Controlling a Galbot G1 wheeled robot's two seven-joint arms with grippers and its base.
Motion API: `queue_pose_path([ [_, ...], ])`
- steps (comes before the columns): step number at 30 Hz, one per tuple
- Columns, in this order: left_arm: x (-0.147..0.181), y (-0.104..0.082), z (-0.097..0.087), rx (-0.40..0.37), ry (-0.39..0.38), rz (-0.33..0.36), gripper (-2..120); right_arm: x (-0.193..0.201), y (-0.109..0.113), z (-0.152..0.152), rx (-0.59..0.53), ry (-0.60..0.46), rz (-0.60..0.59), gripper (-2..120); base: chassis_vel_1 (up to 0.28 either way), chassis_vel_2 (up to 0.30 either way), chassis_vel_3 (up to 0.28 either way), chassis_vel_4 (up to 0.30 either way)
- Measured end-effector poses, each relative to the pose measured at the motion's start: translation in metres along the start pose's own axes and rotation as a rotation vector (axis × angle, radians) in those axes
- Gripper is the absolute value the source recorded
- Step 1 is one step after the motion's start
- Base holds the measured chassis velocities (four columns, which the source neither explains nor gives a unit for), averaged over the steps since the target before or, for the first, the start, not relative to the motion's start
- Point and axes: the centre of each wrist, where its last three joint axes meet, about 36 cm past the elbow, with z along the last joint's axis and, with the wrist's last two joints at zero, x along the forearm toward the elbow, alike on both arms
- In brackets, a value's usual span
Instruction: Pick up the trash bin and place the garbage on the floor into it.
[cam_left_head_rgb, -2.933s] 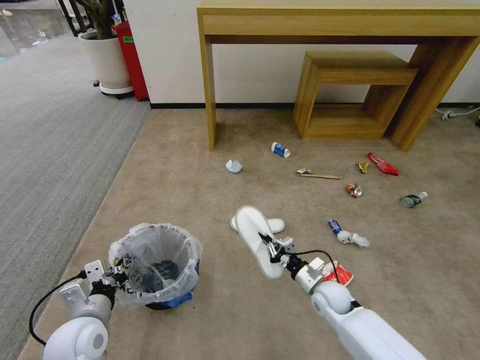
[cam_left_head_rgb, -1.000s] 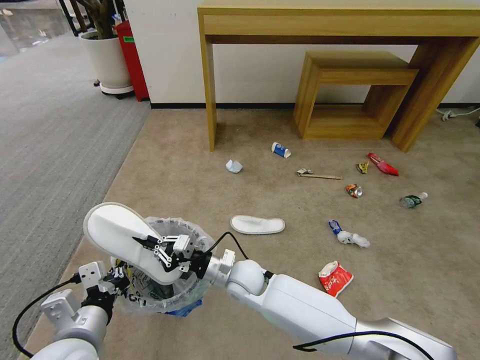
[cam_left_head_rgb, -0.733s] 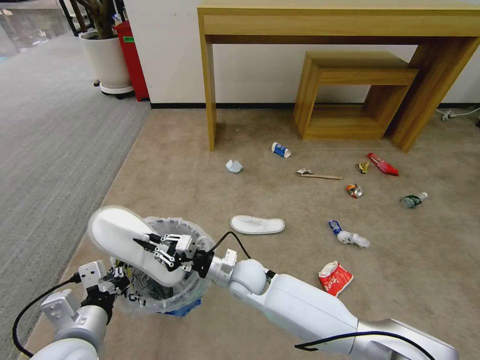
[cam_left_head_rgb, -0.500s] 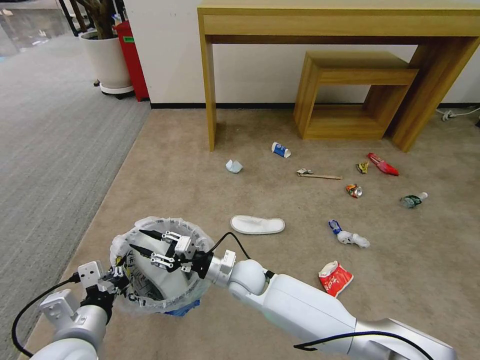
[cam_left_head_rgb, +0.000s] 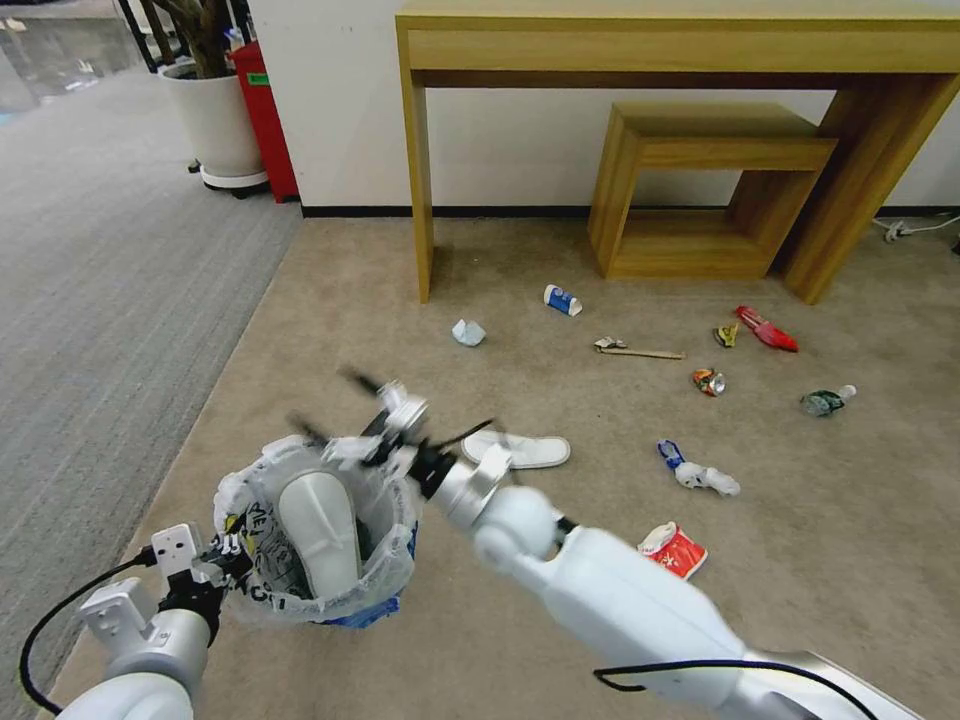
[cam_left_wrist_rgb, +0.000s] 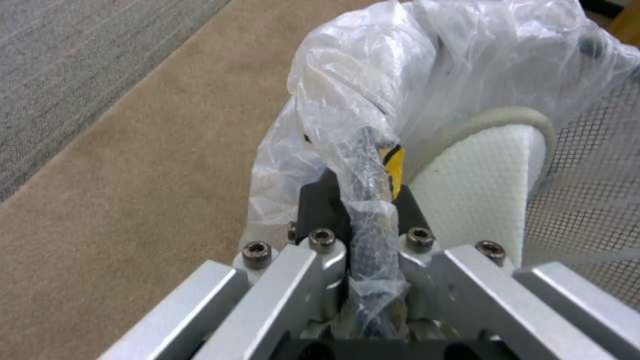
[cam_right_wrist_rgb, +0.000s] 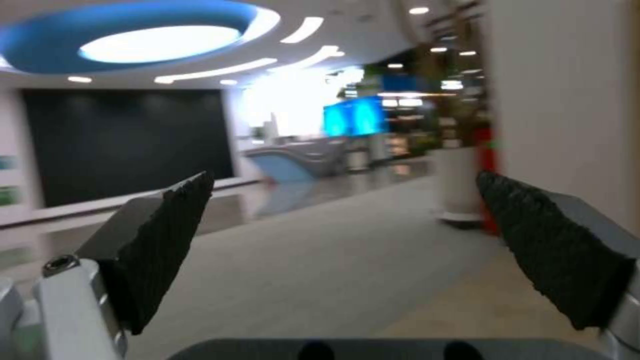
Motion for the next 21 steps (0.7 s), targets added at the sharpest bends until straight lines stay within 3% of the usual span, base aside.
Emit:
queue_pose_path([
  [2,-0.001,0.000,0.000,0.000,-0.001,0.000,3,0.007,-0.009,-0.005,0.016,0.006,0.031,100,0.000,0.000,0.000,0.000],
  [4,-0.005,0.000,0.000,-0.004,-0.002,-0.001,3,0.038,-0.041,-0.027,0.086,0.029,0.149,100,0.000,0.000,0.000,0.000],
  [6,-0.006,0.000,0.000,-0.005,-0.001,-0.001,3,0.048,-0.048,-0.033,0.107,0.040,0.185,100,0.000,0.000,0.000,0.000],
  [8,-0.008,0.000,0.002,-0.007,0.002,0.000,3,0.077,-0.065,-0.048,0.163,0.088,0.304,100,0.000,0.000,0.000,0.000],
  [16,-0.015,0.001,0.003,-0.016,0.010,0.007,3,0.147,-0.094,-0.078,0.294,0.148,0.566,100,0.000,0.000,0.000,0.000],
  [21,-0.019,0.003,0.003,-0.024,0.016,0.010,3,0.177,-0.101,-0.089,0.334,0.136,0.637,100,0.000,0.000,0.000,0.000],
])
